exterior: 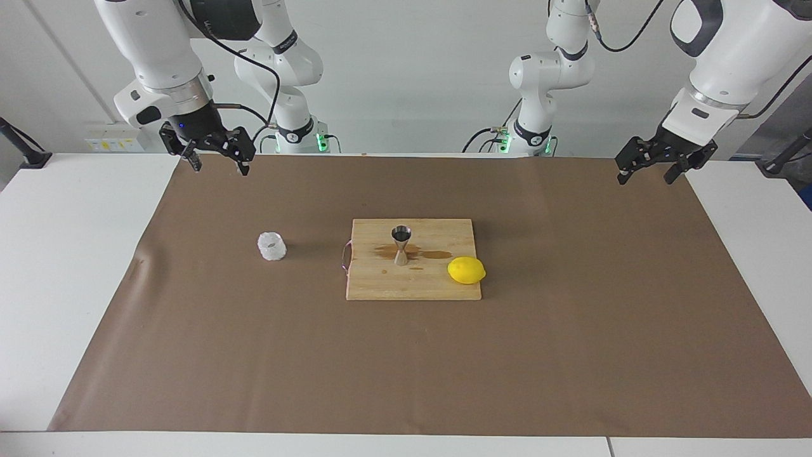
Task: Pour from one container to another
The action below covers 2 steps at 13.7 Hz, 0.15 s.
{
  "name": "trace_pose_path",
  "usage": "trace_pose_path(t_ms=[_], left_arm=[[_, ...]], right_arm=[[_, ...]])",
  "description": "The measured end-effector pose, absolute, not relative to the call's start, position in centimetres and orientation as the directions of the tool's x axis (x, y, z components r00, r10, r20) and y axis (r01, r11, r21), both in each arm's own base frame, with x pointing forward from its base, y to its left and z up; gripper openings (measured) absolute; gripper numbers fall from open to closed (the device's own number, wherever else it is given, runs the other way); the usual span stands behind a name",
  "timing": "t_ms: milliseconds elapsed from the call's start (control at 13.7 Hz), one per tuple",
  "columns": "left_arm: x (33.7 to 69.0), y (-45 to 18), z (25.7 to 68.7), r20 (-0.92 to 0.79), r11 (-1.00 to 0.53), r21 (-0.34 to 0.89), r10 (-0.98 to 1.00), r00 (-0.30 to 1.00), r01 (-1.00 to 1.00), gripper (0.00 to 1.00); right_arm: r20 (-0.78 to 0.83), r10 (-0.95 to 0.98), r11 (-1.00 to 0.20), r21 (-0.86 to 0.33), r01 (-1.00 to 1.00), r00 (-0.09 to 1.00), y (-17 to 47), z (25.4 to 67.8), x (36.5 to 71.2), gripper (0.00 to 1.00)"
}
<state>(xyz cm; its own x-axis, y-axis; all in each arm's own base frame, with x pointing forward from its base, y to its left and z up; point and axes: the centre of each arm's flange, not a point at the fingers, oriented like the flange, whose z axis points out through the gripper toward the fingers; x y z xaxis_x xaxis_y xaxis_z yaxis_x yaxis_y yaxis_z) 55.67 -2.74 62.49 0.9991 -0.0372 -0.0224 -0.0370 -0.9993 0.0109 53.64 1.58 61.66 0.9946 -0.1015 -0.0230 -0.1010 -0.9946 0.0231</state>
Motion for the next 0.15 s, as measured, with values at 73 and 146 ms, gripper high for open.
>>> trace_pose_path(t_ms=[73, 146], left_arm=[[55.71, -2.73, 62.46, -0.022, -0.999, 0.012, -0.037, 0.999, -0.036, 1.00], [55.73, -2.78, 62.44, -0.022, -0.999, 0.020, -0.036, 0.999, -0.036, 1.00]], right_arm=[[-0.023, -0.101, -0.995, 0.023, -0.101, 0.995, 1.60, 61.65, 53.64, 1.00], [-0.023, -0.101, -0.995, 0.023, -0.100, 0.995, 1.62, 61.65, 53.63, 1.00]])
